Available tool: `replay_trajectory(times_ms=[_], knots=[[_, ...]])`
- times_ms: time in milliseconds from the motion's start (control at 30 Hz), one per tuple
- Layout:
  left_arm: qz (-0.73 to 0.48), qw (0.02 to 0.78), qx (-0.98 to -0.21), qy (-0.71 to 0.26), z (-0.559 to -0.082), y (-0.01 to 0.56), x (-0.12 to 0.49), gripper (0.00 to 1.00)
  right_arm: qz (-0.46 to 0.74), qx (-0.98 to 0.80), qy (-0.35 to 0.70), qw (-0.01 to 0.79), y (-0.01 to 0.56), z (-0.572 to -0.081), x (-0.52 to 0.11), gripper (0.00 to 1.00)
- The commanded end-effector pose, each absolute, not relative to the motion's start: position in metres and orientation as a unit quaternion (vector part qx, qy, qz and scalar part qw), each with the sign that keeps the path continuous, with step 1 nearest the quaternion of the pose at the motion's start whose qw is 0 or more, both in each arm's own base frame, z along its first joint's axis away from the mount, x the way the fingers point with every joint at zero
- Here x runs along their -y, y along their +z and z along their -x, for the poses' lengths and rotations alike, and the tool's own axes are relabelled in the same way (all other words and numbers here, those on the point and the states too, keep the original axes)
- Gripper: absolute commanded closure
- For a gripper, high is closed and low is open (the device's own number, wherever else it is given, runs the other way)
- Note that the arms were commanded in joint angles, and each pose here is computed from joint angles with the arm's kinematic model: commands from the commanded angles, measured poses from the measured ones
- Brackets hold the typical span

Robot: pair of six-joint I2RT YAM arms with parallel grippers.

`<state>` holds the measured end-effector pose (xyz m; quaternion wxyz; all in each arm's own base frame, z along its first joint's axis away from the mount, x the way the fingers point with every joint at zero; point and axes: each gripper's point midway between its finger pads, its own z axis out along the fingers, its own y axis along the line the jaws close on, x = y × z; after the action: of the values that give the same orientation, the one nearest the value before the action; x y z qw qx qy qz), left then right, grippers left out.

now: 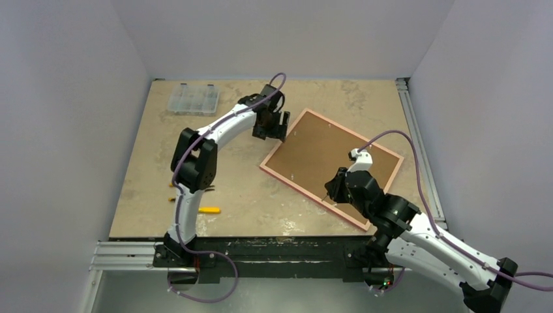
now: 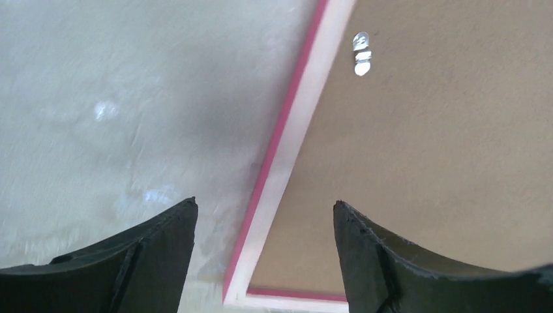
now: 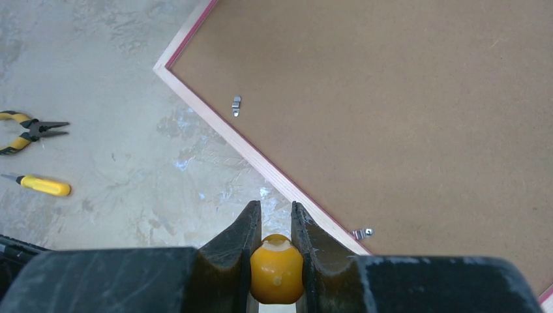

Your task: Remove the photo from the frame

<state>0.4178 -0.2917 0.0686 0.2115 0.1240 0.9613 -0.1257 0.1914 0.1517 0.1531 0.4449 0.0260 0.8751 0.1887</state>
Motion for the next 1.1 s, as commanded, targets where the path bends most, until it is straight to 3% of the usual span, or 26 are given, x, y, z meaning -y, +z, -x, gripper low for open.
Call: replay_trajectory(times_ms=[0,167,367,867,1067], knots=[[0.001,0.256,-0.957,-0.134,-0.401,0.136,0.261,0.25,-0.04,-0.866,0.199,0.457,0.162,-0.194,-0.151,1.0],[0.134,0.229,-0.936,-0.232,-0.344,0.153,0.258,0.25,-0.04,-0.867,0.193,0.458,0.162,-0.194,-0.15,1.0],[0.289,0.129,-0.891,-0.325,-0.306,0.13,0.279,0.26,-0.039,-0.866,0.186,0.463,0.165,-0.197,-0.149,1.0],[0.427,0.063,-0.847,-0.309,-0.274,0.061,0.334,0.43,-0.048,-0.865,0.183,0.465,0.162,-0.193,-0.14,1.0],[0.441,0.059,-0.845,-0.296,-0.27,0.044,0.336,0.57,-0.047,-0.866,0.183,0.463,0.162,-0.191,-0.14,1.0]])
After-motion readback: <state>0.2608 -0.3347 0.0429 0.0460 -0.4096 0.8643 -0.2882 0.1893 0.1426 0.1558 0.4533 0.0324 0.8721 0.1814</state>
